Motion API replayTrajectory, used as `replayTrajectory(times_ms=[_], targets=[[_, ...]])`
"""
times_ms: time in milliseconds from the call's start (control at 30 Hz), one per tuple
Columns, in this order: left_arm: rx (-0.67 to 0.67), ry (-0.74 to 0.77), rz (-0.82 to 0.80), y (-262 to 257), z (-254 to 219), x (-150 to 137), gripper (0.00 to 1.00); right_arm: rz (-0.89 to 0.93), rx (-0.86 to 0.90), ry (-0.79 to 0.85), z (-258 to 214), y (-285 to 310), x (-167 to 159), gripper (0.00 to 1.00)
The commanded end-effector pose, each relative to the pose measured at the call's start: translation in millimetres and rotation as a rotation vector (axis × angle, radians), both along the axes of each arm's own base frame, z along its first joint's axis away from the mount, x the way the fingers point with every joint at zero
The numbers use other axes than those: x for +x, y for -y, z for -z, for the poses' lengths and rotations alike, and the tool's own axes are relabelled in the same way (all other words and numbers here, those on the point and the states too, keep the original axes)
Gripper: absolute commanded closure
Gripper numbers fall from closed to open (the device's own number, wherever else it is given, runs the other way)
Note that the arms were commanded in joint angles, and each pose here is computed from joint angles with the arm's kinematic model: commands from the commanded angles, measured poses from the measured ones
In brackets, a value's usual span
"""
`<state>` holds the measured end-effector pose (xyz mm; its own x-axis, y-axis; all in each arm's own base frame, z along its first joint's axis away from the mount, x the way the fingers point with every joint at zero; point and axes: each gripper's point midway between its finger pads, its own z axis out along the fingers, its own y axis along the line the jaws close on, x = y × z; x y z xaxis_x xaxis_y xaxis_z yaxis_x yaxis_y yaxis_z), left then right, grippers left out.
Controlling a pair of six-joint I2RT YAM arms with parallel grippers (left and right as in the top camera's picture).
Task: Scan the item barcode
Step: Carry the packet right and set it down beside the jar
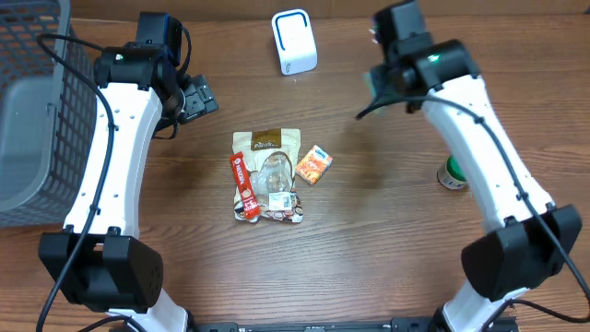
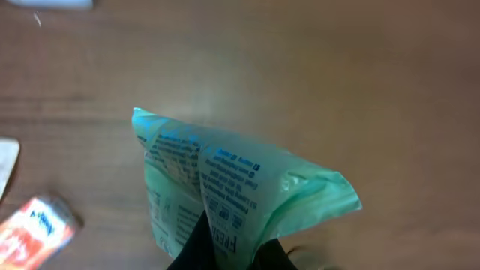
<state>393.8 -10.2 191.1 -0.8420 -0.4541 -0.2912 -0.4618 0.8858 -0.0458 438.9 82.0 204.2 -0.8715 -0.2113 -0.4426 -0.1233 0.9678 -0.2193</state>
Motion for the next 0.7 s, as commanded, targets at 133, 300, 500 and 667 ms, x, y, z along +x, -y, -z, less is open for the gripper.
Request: replayTrajectory(times_ms=[133, 300, 500, 667], targets=[[0.014, -0.008, 0.000, -2, 3, 1, 0.00, 0.124, 0.171, -0.206, 78, 49, -25, 0.96], [0.014, -0.008, 0.000, -2, 3, 1, 0.00, 0.187, 0.171, -0.205, 115, 76, -28, 0.96], [0.014, -0.008, 0.000, -2, 3, 1, 0.00, 0.226, 0.081, -0.201, 130, 104, -33, 0.95], [0.014, -0.008, 0.000, -2, 3, 1, 0.00, 0.245, 0.044, -0.194, 129, 113, -33, 0.54]])
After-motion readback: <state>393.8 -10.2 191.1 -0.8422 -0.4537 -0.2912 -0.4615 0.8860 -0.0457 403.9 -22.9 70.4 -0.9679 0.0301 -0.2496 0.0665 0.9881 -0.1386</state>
